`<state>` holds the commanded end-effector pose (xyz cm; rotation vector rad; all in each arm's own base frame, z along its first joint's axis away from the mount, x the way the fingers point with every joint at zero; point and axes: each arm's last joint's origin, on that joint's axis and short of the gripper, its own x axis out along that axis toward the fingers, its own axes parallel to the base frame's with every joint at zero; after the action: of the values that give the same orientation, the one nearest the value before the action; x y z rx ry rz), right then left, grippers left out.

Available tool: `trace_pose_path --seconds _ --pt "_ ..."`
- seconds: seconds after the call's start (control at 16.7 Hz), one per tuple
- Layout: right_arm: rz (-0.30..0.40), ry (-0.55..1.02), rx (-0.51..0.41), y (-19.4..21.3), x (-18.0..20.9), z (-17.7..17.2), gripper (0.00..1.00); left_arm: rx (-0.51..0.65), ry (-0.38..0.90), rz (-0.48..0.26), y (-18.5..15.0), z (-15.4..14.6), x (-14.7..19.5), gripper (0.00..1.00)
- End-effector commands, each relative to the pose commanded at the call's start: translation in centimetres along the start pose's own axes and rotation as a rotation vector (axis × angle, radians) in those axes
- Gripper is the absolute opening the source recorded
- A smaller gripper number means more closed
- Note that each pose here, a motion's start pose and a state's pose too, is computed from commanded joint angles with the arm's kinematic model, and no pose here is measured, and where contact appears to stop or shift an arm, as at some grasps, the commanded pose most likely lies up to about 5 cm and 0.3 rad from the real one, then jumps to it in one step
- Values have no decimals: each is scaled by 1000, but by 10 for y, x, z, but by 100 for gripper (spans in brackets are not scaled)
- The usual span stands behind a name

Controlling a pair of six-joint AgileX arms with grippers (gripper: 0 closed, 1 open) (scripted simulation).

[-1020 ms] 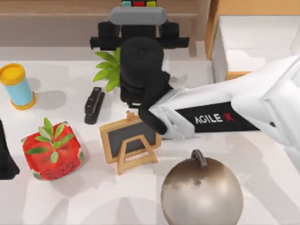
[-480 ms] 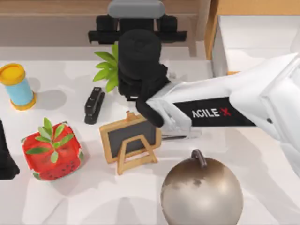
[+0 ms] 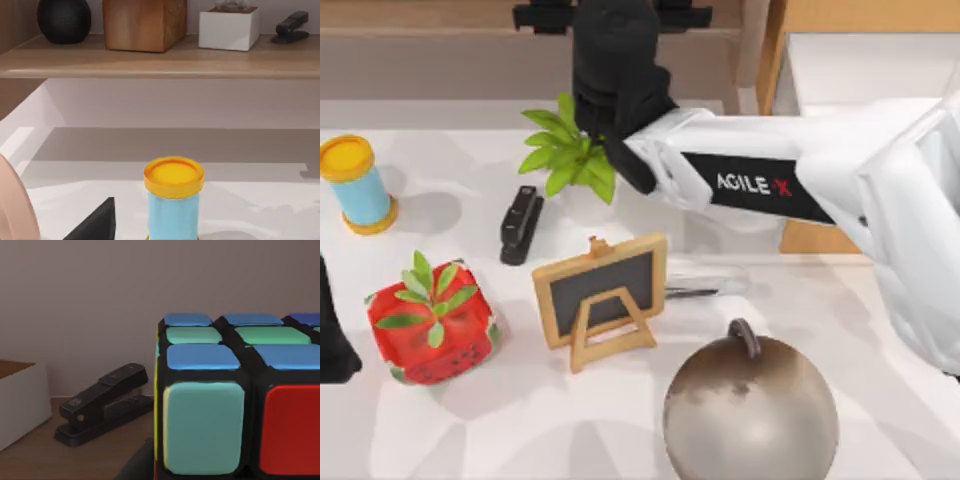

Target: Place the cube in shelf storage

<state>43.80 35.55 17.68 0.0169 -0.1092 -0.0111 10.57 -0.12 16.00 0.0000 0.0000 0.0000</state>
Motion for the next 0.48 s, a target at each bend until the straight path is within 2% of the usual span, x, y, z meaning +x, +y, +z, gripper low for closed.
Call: trace_pose_path --seconds 0.48 --pt "4 15 -16 0 14 -10 0 0 0 0 0 0 0 100"
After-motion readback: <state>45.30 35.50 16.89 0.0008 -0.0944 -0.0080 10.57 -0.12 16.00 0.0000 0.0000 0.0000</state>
